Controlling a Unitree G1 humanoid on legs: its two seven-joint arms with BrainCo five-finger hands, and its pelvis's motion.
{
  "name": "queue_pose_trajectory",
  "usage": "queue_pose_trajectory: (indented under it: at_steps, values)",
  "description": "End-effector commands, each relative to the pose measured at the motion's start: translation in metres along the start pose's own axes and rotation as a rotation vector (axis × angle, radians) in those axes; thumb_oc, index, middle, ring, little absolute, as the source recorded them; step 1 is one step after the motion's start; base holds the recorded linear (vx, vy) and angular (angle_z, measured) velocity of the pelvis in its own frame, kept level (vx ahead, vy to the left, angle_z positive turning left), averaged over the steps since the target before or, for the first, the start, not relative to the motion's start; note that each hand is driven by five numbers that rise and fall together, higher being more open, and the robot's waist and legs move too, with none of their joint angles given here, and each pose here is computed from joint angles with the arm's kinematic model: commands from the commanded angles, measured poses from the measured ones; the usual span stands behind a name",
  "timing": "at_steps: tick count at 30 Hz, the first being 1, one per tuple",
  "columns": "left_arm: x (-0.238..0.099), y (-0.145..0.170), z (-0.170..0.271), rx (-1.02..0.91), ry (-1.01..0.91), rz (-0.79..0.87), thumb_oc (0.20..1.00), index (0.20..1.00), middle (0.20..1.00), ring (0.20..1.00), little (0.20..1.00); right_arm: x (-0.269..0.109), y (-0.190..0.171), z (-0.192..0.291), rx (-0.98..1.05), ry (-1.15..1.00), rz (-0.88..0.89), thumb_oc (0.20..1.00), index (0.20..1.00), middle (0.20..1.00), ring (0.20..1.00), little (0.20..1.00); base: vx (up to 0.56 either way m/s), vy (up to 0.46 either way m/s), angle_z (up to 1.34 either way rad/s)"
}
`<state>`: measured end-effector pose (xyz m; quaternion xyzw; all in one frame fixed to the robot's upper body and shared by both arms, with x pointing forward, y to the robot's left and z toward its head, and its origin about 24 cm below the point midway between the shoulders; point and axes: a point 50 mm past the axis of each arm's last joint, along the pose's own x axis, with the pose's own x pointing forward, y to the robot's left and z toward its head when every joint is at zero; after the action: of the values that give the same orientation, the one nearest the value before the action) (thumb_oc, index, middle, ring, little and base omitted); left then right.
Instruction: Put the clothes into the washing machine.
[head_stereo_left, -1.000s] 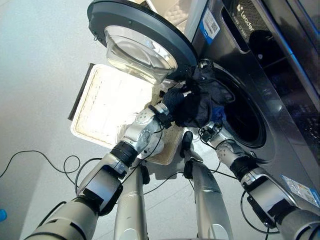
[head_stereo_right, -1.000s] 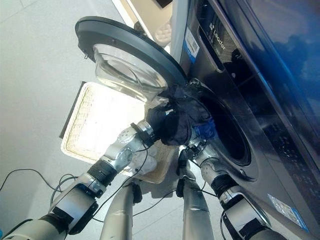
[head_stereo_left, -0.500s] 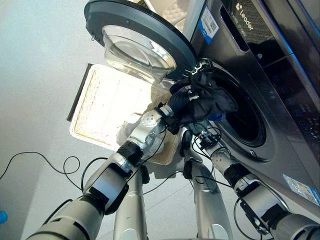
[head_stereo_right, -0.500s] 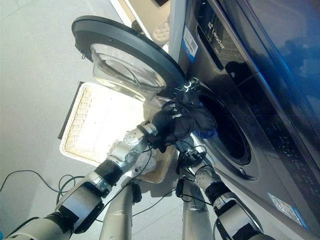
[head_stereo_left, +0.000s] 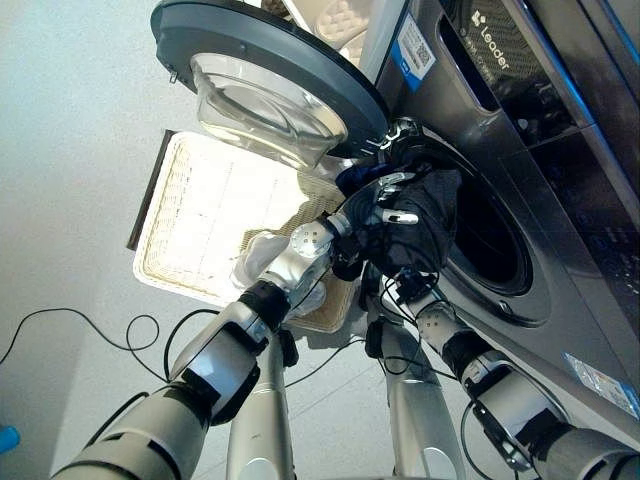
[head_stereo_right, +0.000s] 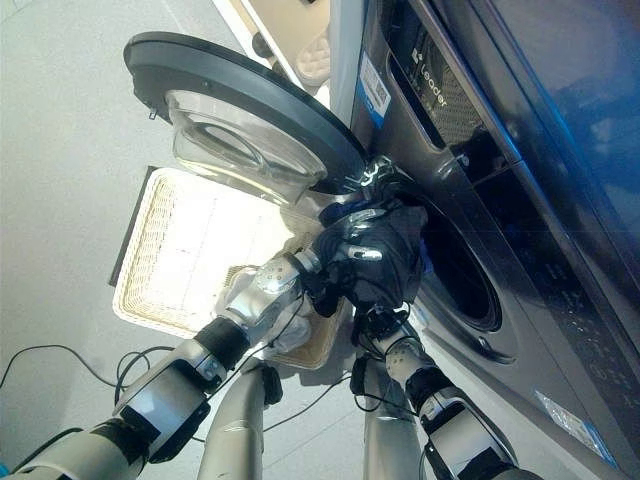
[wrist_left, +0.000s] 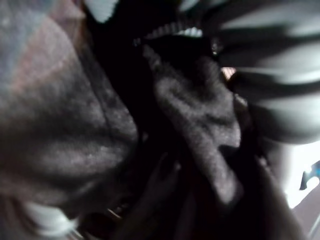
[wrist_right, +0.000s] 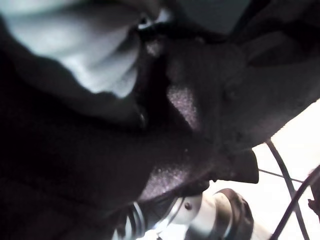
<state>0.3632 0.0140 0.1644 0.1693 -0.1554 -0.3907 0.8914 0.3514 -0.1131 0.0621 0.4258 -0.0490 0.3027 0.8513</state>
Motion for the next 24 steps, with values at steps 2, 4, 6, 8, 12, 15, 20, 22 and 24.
queue_pose_trajectory:
  at_steps: [2,4,6,8,12,15,20,22,24]
  values:
    - [-0.019,0.011,-0.033,0.134,0.155,0.060,1.000,1.000,1.000,1.000,1.000,0.024,0.021,0.040,0.040,-0.264,0.109,0.200,0.200,0.200,0.200,0.200,0.00,0.009,-0.02]
    - [-0.019,0.011,-0.033,0.141,0.152,0.065,1.000,1.000,1.000,1.000,1.000,0.023,0.017,0.042,0.043,-0.277,0.083,0.200,0.200,0.200,0.200,0.200,-0.01,0.021,-0.04]
    - [-0.017,0.013,-0.031,0.145,0.142,0.074,1.000,1.000,1.000,1.000,1.000,0.022,0.012,0.047,0.025,-0.304,0.034,0.200,0.200,0.200,0.200,0.200,0.00,0.013,-0.02]
    - [-0.016,0.015,-0.027,0.148,0.127,0.093,1.000,1.000,1.000,1.000,1.000,0.019,0.004,0.059,-0.015,-0.344,-0.044,0.200,0.200,0.200,0.200,0.200,-0.01,0.012,-0.06]
    - [-0.016,0.025,-0.024,0.185,0.119,0.169,1.000,1.000,1.000,1.000,1.000,0.014,-0.008,0.090,-0.094,-0.429,-0.188,0.200,0.200,0.200,0.200,0.200,0.00,-0.005,-0.04]
    - [-0.023,0.038,-0.024,0.177,0.102,0.259,1.000,1.000,1.000,1.000,1.000,0.007,-0.017,0.114,-0.131,-0.476,-0.277,0.200,0.200,0.200,0.200,0.200,0.00,0.000,0.00]
    - [-0.037,0.058,-0.020,0.168,0.032,0.426,1.000,1.000,1.000,1.000,1.000,-0.005,-0.027,0.141,-0.206,-0.485,-0.398,0.200,0.200,0.200,0.200,0.200,0.01,-0.026,0.01]
    - [-0.052,0.074,-0.015,0.149,-0.057,0.610,1.000,1.000,1.000,1.000,1.000,-0.019,-0.035,0.165,-0.283,-0.499,-0.555,0.200,0.200,0.200,0.200,0.200,0.01,-0.067,0.06]
    - [-0.066,0.081,-0.018,0.131,-0.091,0.695,1.000,1.000,1.000,1.000,1.000,-0.038,-0.041,0.185,-0.321,-0.595,-0.683,0.200,0.200,0.200,0.200,0.200,0.01,-0.091,0.07]
